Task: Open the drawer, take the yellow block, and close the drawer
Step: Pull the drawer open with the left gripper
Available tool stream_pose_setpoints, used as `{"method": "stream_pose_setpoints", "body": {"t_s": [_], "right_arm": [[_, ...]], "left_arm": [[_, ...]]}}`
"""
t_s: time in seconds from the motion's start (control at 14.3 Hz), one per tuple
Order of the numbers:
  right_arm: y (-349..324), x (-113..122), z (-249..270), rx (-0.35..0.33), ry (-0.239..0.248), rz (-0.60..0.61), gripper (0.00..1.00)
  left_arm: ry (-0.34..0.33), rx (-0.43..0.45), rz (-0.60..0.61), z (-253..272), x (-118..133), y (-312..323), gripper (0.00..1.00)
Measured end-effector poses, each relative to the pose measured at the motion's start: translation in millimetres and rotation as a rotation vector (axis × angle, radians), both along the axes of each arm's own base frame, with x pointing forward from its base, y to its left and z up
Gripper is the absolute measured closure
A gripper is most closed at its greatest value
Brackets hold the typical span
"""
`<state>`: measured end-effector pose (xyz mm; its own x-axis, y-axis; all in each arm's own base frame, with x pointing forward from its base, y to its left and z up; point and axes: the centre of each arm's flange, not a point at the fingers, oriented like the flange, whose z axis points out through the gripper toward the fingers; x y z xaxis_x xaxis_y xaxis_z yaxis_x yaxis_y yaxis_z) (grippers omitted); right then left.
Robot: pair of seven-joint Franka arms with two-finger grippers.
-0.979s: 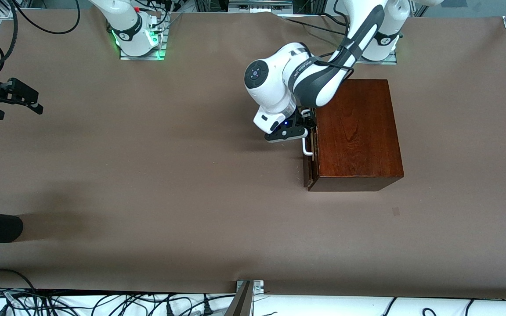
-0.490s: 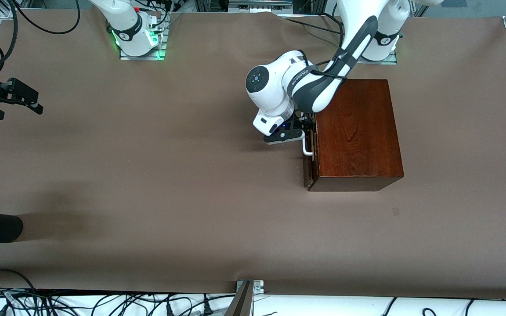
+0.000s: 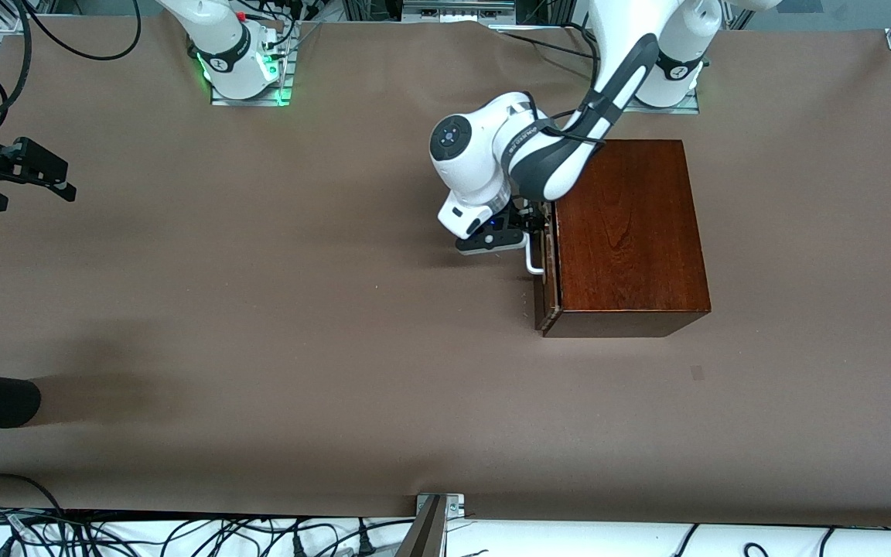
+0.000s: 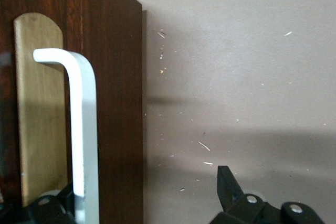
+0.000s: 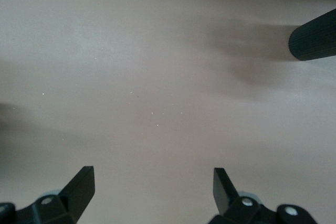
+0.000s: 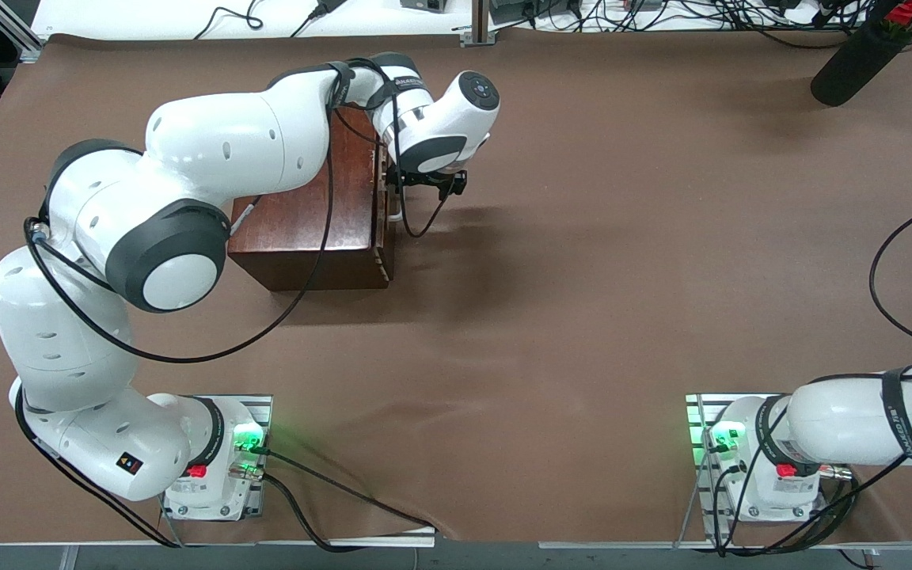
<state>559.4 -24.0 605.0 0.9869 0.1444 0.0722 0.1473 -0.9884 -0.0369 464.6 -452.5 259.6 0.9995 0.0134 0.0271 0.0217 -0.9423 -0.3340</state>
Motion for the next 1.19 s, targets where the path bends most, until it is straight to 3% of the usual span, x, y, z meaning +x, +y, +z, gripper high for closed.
{"method": "stream_pose_setpoints", "body": {"t_s": [0.56, 1.19], "right_arm": [[-0.1, 15.1, -19.9, -0.003, 0.001, -0.004, 0.0], [0.3, 16.0, -21.9, -0.004, 0.005, -0.002, 0.0]], "left_arm": [[-0.03, -0.039, -0.012, 0.3, -1.8, -40.3, 0.0], [-0.072, -0.082, 0.032, 2.5, -1.0, -81.2, 0.0]]}}
